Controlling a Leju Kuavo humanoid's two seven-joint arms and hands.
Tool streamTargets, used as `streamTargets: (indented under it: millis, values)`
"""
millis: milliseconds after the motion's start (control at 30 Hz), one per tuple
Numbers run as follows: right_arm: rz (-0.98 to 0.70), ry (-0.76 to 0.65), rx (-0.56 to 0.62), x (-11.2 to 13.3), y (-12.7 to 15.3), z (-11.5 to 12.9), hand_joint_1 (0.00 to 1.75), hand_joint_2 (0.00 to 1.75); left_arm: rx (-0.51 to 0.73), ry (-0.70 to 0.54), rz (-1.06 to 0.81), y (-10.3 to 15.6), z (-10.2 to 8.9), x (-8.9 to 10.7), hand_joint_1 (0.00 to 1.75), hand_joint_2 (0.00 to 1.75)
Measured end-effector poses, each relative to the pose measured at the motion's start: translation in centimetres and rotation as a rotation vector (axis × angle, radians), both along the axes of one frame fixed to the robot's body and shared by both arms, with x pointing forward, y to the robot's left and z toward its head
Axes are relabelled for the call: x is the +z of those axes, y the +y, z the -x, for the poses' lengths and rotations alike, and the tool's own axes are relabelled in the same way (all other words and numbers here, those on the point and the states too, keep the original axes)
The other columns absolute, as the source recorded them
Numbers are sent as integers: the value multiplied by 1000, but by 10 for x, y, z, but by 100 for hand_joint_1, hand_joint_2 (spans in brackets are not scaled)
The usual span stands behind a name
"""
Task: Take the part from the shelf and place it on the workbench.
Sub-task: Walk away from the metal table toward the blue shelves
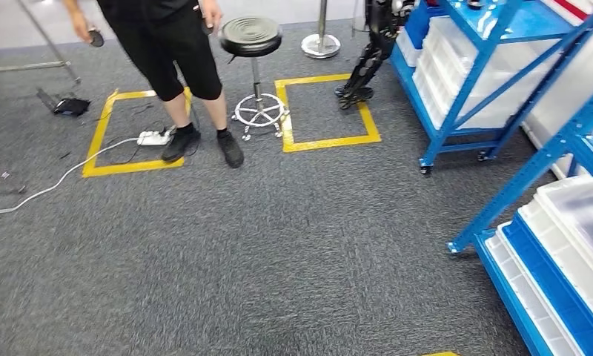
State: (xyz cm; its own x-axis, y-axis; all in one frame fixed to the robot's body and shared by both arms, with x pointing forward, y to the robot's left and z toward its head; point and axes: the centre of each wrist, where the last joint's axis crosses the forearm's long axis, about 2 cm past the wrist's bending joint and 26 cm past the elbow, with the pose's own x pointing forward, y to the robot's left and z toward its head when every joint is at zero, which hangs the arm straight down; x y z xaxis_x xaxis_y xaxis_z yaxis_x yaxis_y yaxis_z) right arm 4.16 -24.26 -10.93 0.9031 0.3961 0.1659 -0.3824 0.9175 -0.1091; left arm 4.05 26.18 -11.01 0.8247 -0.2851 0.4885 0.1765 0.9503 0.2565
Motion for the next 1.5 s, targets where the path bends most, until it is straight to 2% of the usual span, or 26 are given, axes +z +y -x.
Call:
streamTargets:
  millis: [1500]
  values:
    - [-1, -2, 3, 0, 0, 1, 0, 0, -9, -3, 13, 0, 0, 0, 0, 0]
